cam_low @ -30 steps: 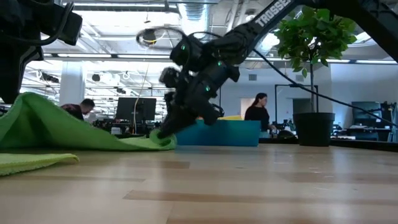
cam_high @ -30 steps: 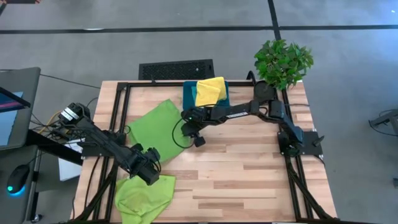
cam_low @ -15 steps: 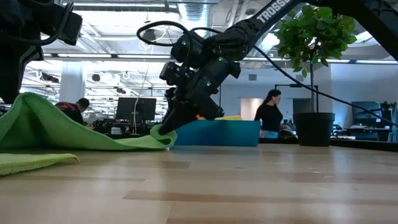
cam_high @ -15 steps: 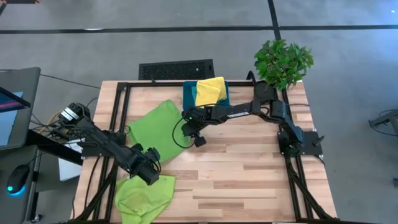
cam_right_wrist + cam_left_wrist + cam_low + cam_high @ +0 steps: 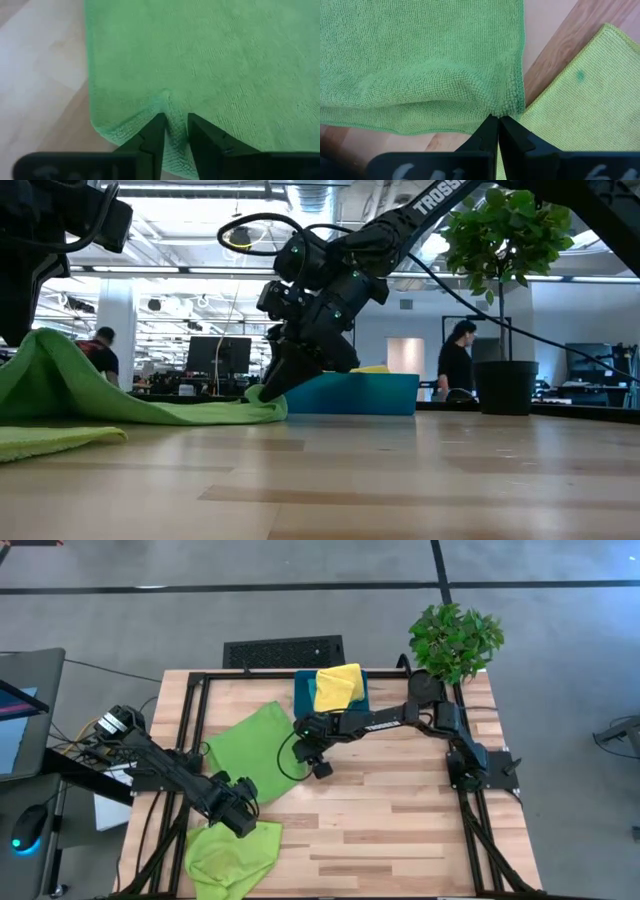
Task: Fold microfiber towels
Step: Fold the green microfiber cloth
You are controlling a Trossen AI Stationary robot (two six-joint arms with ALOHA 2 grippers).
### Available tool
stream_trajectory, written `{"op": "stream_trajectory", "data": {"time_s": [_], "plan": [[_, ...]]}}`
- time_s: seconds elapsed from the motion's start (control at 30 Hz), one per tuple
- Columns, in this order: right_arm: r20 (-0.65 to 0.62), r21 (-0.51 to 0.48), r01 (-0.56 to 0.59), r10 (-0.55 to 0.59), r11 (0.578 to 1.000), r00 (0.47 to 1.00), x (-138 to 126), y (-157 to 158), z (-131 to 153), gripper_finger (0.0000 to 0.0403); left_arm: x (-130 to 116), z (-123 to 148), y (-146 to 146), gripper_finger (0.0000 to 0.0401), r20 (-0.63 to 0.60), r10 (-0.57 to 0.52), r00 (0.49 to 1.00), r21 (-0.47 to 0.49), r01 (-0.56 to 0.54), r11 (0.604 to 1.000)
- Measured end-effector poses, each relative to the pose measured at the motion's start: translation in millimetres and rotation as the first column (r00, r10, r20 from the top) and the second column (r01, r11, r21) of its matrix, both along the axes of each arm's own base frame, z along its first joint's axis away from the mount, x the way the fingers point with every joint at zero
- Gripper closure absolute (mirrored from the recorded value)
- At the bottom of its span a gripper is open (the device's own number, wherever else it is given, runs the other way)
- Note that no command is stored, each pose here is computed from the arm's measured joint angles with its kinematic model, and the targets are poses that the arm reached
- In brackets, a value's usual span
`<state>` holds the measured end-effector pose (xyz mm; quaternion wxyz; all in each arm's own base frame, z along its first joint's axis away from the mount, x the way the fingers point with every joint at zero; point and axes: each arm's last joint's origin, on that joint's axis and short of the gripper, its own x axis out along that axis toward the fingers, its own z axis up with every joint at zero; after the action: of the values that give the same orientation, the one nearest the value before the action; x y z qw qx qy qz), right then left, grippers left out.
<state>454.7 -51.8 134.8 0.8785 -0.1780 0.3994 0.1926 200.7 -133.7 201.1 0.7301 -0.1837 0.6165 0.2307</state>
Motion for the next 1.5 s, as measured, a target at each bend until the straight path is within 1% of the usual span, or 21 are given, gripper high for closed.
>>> {"op": "stream_trajectory", "data": {"time_s": [0.1,0.2,0.3,0.37,0.43,0.47,0.5,0.63,0.73,0.9,1.07,1.17,1.33,1.5], "plan": [[-0.005,-0.011,0.008,-0.008,1.000,1.000,0,0,0,0.0274,0,0,0,0.0401,0.000,0.000,1.000,0.000,0.000,1.000],[-0.011,-0.012,0.009,-0.009,1.000,1.000,-1,-1,-1,0.0272,0,0,0,0.0401,0.000,0.000,1.000,0.000,0.000,1.000],[-0.012,-0.020,-0.005,0.005,1.000,1.000,-1,0,-1,0.0297,0,0,0,0.0401,0.000,0.000,1.000,0.000,0.000,1.000],[-0.013,-0.023,-0.010,0.010,1.000,1.000,-1,0,-1,0.0330,0,0,0,0.0401,0.001,0.003,1.000,-0.001,-0.003,1.000],[-0.017,-0.022,-0.009,0.009,1.000,1.000,-2,-1,-1,0.0371,0,0,0,0.0401,0.000,0.020,1.000,-0.005,-0.020,1.000],[-0.019,-0.021,-0.007,0.007,1.000,1.000,-2,-1,-1,0.0385,0,0,0,0.0401,-0.001,0.028,1.000,-0.010,-0.028,1.000],[-0.021,-0.018,-0.004,0.004,1.000,1.000,-2,0,-1,0.0390,0,0,0,0.0401,-0.004,0.037,0.999,-0.015,-0.037,0.999],[-0.048,-0.005,0.008,-0.008,1.000,0.999,-1,0,3,0.0387,-2,0,-1,0.0401,-0.014,0.073,0.997,-0.025,-0.073,0.997],[-0.058,-0.003,0.008,-0.008,1.000,0.998,2,-1,11,0.0396,-2,0,-1,0.0401,-0.017,0.120,0.993,-0.039,-0.121,0.992],[-0.076,-0.001,0.008,-0.008,1.000,0.997,5,-1,23,0.0391,-4,-4,0,0.0401,-0.042,0.205,0.978,-0.059,-0.207,0.976],[-0.082,-0.002,0.003,-0.003,1.000,0.997,6,0,27,0.0398,-9,-12,2,0.0401,-0.072,0.292,0.954,-0.051,-0.296,0.954],[-0.062,-0.007,0.001,-0.001,1.000,0.998,8,0,32,0.0396,-13,-15,6,0.0401,-0.067,0.352,0.934,0.005,-0.352,0.936],[0.000,-0.013,0.013,-0.013,1.000,1.000,15,-5,43,0.0390,-21,-14,13,0.0401,-0.064,0.458,0.887,0.111,-0.449,0.886],[0.122,-0.009,0.070,-0.068,0.998,0.990,24,-19,55,0.0397,-29,-12,20,0.0401,-0.077,0.565,0.821,0.206,-0.541,0.815]]}}
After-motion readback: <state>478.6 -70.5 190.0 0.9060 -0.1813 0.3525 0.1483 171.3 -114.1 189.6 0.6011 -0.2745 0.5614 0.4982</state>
